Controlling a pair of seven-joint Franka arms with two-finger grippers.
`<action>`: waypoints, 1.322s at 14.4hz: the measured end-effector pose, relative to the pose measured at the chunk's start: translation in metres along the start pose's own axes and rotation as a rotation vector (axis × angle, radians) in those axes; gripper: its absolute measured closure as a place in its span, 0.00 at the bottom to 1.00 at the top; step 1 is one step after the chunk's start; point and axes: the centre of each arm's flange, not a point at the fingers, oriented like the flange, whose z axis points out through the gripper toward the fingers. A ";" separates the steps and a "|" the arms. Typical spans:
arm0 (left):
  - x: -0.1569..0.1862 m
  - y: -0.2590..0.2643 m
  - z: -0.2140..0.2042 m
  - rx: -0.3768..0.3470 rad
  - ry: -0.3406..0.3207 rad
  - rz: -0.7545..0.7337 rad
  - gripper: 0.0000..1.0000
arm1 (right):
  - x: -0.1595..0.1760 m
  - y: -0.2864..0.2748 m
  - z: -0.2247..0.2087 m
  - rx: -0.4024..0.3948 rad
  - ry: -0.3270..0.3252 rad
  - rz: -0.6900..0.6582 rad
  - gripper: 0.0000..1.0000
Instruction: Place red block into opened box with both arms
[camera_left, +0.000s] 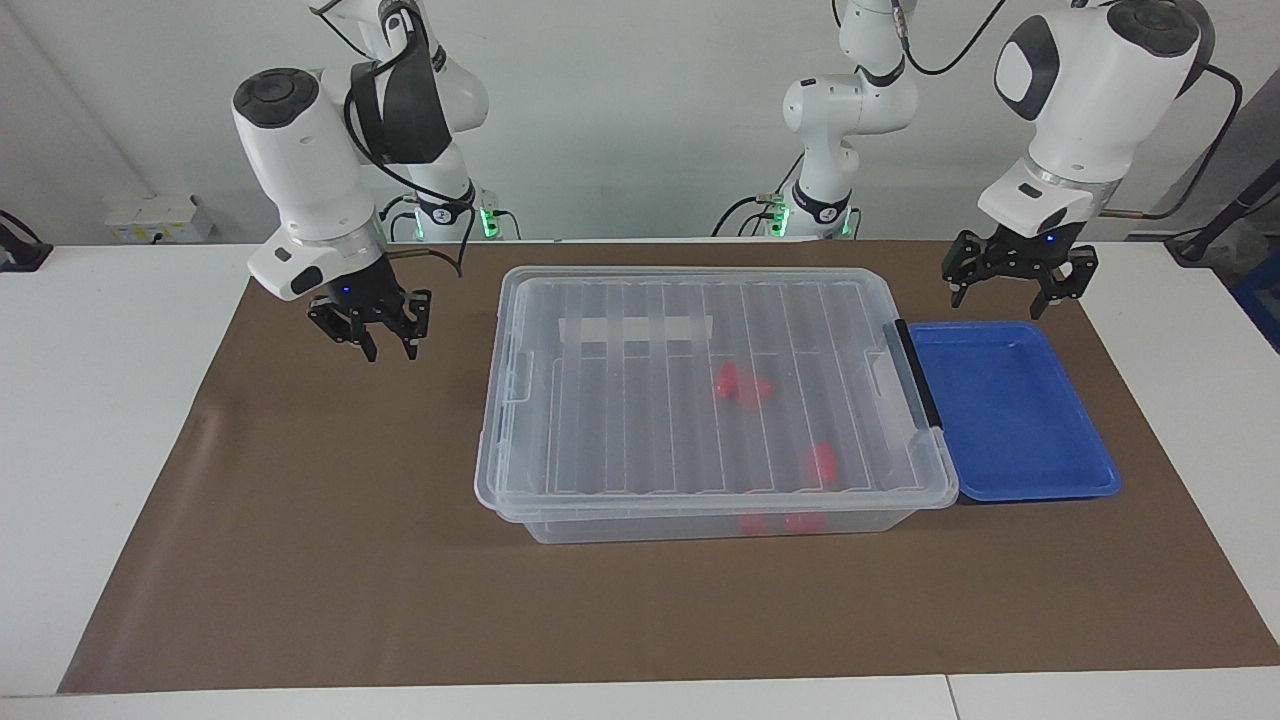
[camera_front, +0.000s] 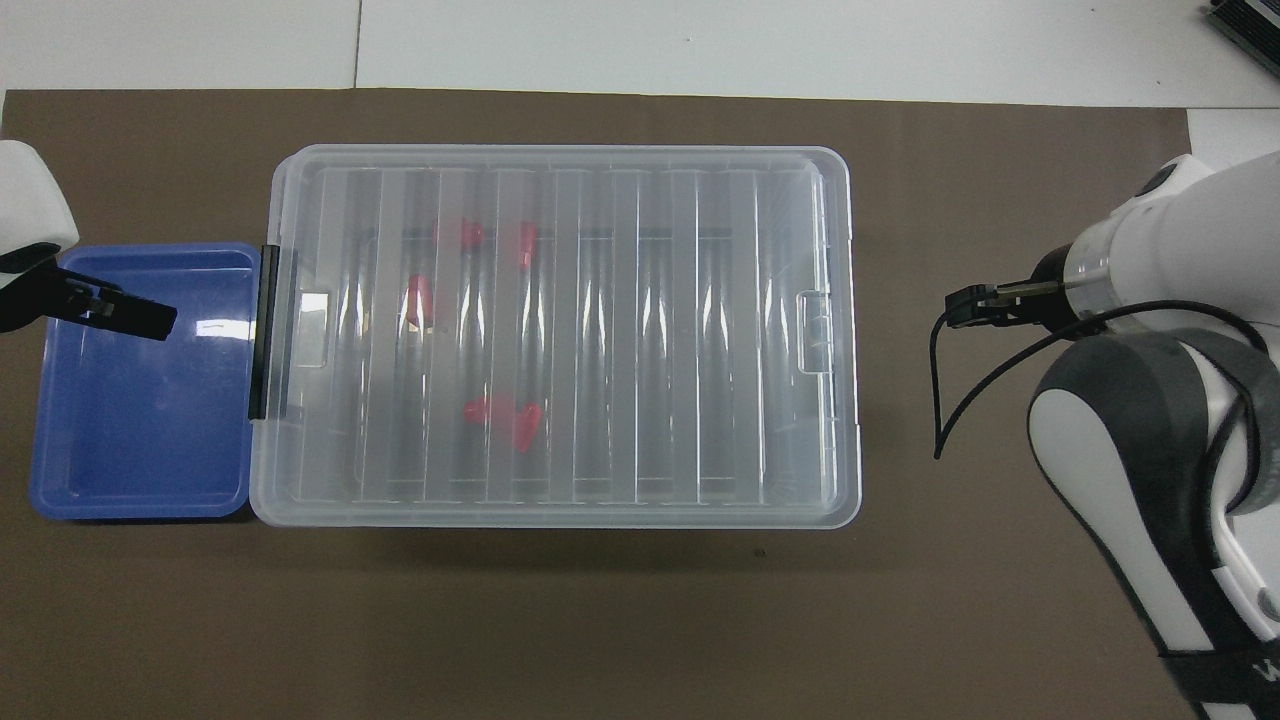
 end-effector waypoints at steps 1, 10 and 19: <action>0.000 0.001 0.000 0.000 0.000 0.002 0.00 | 0.001 0.000 -0.006 0.001 0.011 0.005 0.00; 0.001 0.004 0.000 0.000 0.001 0.007 0.00 | -0.011 0.059 -0.105 -0.017 -0.022 0.118 0.00; -0.005 0.001 -0.047 0.009 0.026 -0.002 0.00 | -0.018 0.073 -0.123 -0.027 -0.080 0.152 0.00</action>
